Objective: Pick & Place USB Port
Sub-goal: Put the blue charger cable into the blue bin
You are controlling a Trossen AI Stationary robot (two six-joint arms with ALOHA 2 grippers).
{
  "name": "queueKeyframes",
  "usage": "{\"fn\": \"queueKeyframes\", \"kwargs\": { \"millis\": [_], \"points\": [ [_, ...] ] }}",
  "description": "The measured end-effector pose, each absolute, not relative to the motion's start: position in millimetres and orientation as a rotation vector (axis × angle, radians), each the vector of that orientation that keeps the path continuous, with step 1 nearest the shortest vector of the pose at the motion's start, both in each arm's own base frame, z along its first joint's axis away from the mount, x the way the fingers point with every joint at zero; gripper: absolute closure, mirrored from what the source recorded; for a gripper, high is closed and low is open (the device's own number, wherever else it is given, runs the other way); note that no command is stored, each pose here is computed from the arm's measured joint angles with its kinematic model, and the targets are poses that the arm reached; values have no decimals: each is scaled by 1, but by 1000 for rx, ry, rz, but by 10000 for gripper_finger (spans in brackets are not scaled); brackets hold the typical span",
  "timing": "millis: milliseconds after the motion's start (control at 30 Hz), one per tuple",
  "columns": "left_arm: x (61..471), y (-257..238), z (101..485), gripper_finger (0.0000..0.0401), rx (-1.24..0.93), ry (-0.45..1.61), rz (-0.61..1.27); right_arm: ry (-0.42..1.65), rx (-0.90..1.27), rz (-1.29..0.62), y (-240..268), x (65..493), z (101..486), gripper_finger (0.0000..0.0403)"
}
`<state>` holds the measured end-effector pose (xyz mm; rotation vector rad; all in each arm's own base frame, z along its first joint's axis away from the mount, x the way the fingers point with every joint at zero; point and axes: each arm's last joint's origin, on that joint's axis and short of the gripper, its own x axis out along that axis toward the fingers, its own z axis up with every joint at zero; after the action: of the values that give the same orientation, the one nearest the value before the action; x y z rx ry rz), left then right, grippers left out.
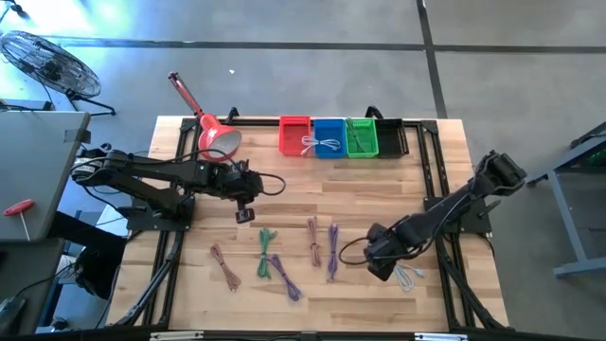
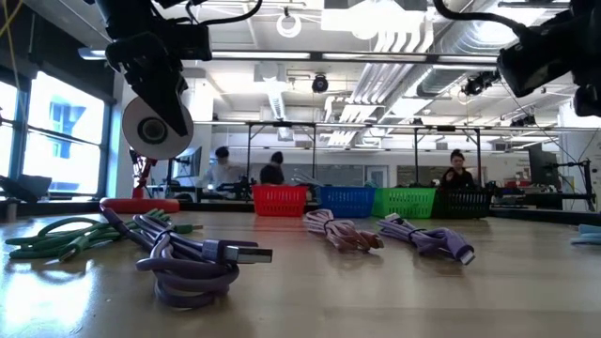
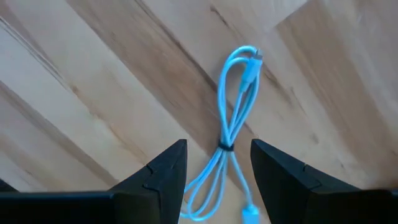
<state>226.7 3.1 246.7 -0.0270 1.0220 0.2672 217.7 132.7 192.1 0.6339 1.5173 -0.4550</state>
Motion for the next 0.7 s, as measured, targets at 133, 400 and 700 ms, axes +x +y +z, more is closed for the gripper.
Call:
{"fn": "queueKeyframes", "kwargs": {
  "millis": [133, 400, 700],
  "points": [
    [227, 3, 247, 400, -30, 1020, 263, 1488, 625, -443, 139, 216, 192, 234],
    [227, 2, 247, 400, -42, 1019, 243, 1484, 647, -455, 149, 211, 192, 234],
    [228, 2, 247, 400, -43, 1010, 242, 1504, 670, -443, 159, 210, 187, 234]
  ]
}}
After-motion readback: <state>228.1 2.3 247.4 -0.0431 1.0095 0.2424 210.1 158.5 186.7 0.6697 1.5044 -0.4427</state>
